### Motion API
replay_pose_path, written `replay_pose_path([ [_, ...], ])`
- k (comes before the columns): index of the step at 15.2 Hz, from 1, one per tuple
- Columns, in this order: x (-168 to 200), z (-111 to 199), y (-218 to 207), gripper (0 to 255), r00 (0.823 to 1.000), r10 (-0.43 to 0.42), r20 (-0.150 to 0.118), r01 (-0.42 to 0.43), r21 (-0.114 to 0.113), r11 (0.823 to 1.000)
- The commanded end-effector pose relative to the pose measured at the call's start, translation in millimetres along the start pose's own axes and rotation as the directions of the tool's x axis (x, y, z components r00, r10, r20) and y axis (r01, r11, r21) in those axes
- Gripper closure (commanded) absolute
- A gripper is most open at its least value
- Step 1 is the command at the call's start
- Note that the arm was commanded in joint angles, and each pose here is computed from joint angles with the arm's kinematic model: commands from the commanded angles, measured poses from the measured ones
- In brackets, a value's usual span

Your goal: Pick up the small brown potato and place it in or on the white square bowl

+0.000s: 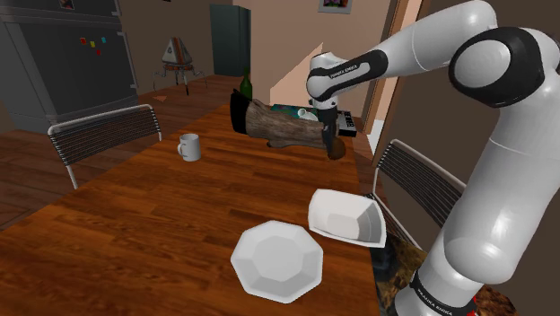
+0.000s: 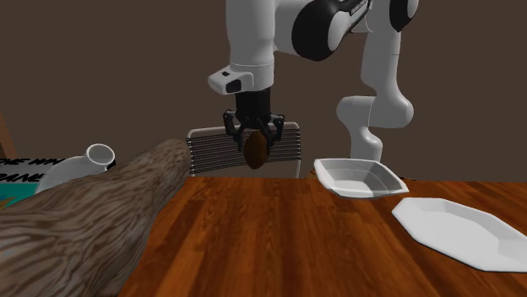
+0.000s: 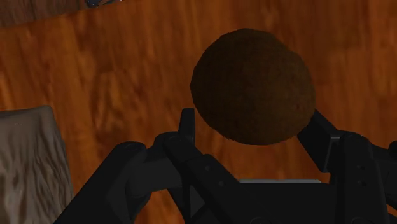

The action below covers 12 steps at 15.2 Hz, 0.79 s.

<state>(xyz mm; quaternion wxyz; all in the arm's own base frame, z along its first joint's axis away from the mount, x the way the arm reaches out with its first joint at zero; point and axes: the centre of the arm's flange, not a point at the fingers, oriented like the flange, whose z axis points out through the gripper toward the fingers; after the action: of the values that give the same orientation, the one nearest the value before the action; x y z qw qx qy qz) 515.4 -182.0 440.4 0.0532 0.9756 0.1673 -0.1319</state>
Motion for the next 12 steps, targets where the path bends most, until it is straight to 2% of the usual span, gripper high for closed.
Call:
replay_pose_path([
  [1,-9,-2,-19,255,1.0,0.0,0.0,0.0,0.0,1.0],
  [12,-58,5,-155,255,1.0,0.0,0.0,0.0,0.0,1.0],
])
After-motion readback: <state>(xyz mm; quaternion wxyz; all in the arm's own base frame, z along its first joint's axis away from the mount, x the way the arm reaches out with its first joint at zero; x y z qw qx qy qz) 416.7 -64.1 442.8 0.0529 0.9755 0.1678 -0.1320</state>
